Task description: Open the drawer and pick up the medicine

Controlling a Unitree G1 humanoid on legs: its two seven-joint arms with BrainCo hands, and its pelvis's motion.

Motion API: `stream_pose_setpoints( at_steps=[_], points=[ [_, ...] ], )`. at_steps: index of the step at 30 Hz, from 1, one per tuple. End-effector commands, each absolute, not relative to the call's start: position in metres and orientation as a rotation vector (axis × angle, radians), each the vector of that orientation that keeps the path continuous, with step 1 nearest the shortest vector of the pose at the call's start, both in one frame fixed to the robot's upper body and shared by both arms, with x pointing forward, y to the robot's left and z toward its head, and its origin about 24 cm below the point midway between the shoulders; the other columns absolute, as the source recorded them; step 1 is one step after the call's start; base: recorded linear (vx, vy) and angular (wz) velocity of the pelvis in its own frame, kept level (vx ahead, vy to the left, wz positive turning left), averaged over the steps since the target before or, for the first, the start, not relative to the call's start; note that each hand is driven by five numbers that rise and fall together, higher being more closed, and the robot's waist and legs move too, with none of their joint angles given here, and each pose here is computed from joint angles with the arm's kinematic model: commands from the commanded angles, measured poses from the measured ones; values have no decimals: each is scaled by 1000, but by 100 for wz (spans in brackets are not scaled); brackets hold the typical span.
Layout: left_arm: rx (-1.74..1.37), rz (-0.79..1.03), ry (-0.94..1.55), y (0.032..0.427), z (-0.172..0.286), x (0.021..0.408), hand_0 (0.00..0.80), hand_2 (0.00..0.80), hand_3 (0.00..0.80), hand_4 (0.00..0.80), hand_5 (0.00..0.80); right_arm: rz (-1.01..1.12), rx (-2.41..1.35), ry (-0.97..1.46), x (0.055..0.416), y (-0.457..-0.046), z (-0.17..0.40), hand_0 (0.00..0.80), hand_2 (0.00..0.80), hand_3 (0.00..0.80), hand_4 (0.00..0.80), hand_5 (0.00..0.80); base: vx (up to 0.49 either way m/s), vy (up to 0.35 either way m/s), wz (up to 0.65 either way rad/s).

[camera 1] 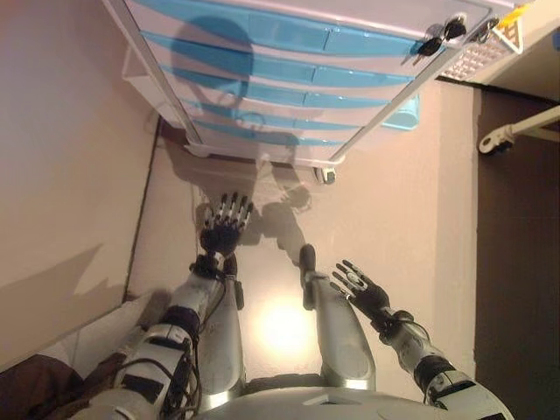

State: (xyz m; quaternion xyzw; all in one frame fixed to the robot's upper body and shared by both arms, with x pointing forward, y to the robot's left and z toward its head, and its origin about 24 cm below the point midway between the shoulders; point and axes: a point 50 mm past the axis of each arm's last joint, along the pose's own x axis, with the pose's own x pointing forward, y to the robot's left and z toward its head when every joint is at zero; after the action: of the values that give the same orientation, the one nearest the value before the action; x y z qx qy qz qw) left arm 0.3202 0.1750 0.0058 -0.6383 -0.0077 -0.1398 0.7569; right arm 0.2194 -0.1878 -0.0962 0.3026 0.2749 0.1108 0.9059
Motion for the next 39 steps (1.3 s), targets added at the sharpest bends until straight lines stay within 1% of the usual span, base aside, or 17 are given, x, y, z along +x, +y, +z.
stream_pose_setpoints(
  at_steps=[1,4,9,17,28,39],
  points=[
    [-1444,-359,-160,177,42,341,0,0,0,0,0,297,641,686,189,-175,-112,0,0,0,0,0,13,42,-11],
    [-1438,-374,-229,184,73,359,0,0,0,0,0,316,627,684,194,-174,-109,0,0,0,0,0,14,28,-4],
    [-1429,-411,-312,192,108,373,0,0,0,0,0,333,627,684,192,-174,-109,0,0,0,0,0,38,0,-7],
    [-1353,-519,-423,186,166,388,0,0,0,0,0,345,639,687,184,-175,-110,0,0,0,0,0,21,-10,-2],
    [-1296,-627,-502,173,215,394,0,0,0,0,0,337,654,687,179,-181,-111,0,0,0,0,0,0,-3,0],
    [-1228,-740,-626,161,263,388,0,0,0,0,0,331,667,684,175,-184,-112,0,0,0,0,0,1,-8,0]
  ],
)
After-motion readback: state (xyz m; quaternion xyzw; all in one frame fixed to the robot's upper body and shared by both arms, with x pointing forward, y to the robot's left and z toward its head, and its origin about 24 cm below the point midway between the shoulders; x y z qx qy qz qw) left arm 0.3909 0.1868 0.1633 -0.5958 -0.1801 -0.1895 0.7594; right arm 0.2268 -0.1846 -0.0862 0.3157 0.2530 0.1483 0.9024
